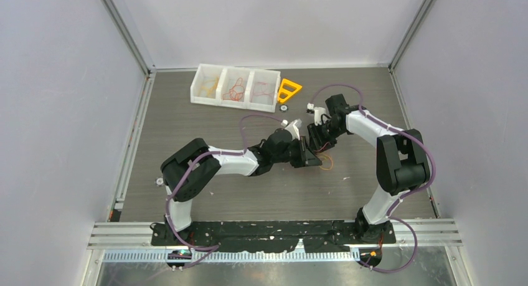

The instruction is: Untangle the cables

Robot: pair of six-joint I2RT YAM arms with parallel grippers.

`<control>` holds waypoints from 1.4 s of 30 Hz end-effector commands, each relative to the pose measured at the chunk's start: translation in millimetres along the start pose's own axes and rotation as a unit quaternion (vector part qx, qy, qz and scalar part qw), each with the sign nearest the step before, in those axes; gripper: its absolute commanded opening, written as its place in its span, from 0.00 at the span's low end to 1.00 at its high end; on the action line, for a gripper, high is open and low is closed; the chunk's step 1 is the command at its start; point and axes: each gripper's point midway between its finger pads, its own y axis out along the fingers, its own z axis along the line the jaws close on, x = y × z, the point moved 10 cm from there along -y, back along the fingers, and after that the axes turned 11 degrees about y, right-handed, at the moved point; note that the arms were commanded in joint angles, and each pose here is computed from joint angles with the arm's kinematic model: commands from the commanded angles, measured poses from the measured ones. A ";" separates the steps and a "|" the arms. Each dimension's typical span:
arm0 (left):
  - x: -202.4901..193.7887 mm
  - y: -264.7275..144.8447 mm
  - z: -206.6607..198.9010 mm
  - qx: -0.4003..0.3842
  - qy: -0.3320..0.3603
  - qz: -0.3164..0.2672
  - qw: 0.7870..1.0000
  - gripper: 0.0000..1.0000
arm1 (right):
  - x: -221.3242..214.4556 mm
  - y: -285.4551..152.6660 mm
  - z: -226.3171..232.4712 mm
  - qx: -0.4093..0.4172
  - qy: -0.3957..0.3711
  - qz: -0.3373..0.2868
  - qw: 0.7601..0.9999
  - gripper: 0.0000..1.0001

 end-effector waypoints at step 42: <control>171.8 -287.2 -7.8 0.125 0.396 -0.010 0.910 0.00 | 15.4 -33.4 -22.1 -0.071 -0.064 -0.016 0.995 0.46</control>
